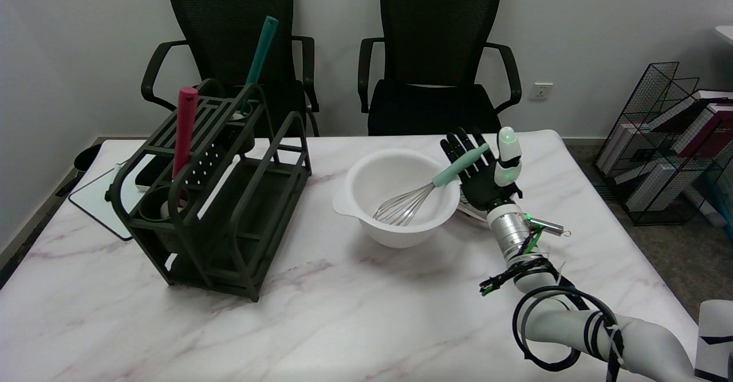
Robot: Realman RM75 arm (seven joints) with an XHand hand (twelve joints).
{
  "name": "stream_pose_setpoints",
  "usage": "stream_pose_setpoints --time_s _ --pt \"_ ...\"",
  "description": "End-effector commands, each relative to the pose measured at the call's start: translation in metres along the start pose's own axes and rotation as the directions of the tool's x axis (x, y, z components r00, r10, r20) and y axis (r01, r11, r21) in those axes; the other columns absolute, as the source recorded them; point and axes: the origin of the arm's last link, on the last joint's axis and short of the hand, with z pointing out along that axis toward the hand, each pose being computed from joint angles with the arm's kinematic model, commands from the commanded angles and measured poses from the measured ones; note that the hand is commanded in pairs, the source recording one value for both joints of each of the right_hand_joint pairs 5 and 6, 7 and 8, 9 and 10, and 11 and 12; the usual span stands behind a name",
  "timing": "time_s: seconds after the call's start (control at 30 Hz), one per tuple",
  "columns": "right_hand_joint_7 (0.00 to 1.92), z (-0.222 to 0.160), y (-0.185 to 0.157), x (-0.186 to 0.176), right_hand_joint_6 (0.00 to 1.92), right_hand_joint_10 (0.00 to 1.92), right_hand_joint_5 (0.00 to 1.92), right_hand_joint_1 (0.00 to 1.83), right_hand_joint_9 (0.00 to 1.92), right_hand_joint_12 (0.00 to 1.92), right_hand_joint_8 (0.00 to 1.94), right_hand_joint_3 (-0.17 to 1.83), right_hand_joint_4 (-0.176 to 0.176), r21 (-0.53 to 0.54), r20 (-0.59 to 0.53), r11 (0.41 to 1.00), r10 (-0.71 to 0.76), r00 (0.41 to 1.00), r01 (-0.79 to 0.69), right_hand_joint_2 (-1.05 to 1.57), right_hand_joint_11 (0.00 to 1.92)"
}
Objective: Pick up the whisk.
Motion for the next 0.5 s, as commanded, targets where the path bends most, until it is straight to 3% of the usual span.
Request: stream_pose_setpoints --time_s 0.03,0.5 --pt "0.41 0.0015 -0.0033 -0.0093 0.03 0.47 0.03 0.91 0.47 0.45 0.41 0.62 0.000 0.032 0.036 0.999 0.013 0.999 -0.014 0.08 0.45" --pt "0.42 -0.0007 -0.0077 -0.0006 0.04 0.47 0.04 0.91 0.47 0.45 0.42 0.65 0.000 0.042 0.015 0.999 -0.002 1.000 0.002 0.12 0.45"
